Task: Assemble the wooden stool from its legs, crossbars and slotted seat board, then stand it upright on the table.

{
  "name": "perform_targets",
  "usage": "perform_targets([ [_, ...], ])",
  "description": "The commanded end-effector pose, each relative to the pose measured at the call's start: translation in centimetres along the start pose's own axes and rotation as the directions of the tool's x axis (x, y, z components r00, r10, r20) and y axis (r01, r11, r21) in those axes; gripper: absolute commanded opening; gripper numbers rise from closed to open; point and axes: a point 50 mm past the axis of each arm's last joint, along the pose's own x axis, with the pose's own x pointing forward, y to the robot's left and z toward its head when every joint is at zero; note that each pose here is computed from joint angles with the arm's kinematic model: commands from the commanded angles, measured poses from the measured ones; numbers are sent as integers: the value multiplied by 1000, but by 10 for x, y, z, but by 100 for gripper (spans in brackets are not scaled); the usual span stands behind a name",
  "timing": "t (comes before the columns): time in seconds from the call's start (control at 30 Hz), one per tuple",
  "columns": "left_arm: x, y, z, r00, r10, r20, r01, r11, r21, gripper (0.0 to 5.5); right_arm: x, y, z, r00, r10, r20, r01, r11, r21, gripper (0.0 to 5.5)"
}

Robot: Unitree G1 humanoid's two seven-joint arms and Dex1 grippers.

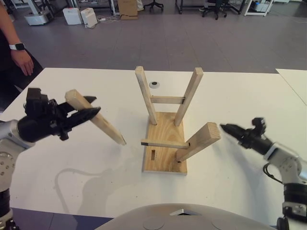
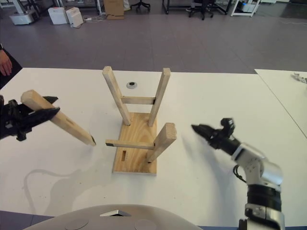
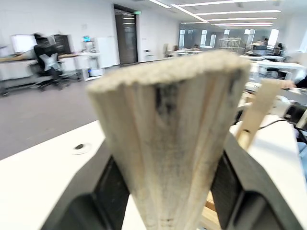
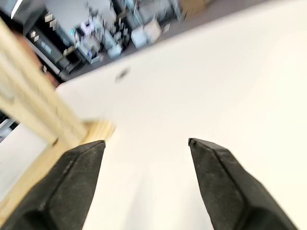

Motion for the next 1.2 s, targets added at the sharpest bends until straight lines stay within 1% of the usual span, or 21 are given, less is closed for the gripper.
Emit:
perform_targets([
  [0.03, 4, -7, 1, 989, -114, 93, 105, 990, 99, 203, 4, 9, -5, 999, 38, -25, -38, 999, -24, 323],
  [0.1, 8, -12, -3, 982, -157, 102, 144, 982, 123, 203, 5, 11, -5, 997, 58, -52, -59, 998, -19, 323],
  [0.2, 20, -22, -16, 964, -250, 94, 241, 966, 95, 203, 8, 18, -11, 986, 106, -126, -109, 994, -16, 323],
  [0.27, 26, -23, -26, 951, -302, 61, 297, 951, 90, 203, 11, 22, -14, 980, 126, -153, -131, 991, -19, 323],
  [0.33, 29, -19, -33, 949, -313, 25, 308, 945, 112, 203, 15, 23, -10, 976, 143, -164, -149, 989, -20, 323],
  [0.43, 41, -20, -35, 937, -348, 39, 339, 930, 144, 203, 18, 22, -3, 971, 157, -180, -166, 985, -39, 323],
  [0.5, 48, -22, -36, 930, -362, 59, 349, 924, 156, 203, 19, 21, 1, 975, 154, -158, -161, 986, -36, 323],
  [0.63, 58, -25, -26, 910, -408, 67, 389, 900, 195, 203, 18, 22, -7, 970, 159, -182, -166, 986, -25, 323],
  [0.73, 60, -27, -17, 900, -431, 68, 408, 887, 217, 203, 18, 25, -14, 965, 173, -195, -178, 984, -12, 323],
  [0.83, 60, -29, -18, 894, -442, 76, 419, 884, 209, 203, 18, 26, -16, 964, 174, -200, -179, 984, -8, 323],
  [0.97, 54, -31, -34, 893, -448, 55, 435, 886, 159, 203, 21, 27, -13, 964, 181, -197, -188, 982, -15, 323],
  [1.1, 45, -20, -60, 906, -424, 12, 421, 903, 83, 203, 31, 34, -2, 963, 206, -176, -215, 976, -30, 323],
  [1.2, 54, -21, -64, 892, -452, 20, 450, 891, 61, 203, 34, 37, 5, 961, 221, -166, -231, 972, -43, 323],
])
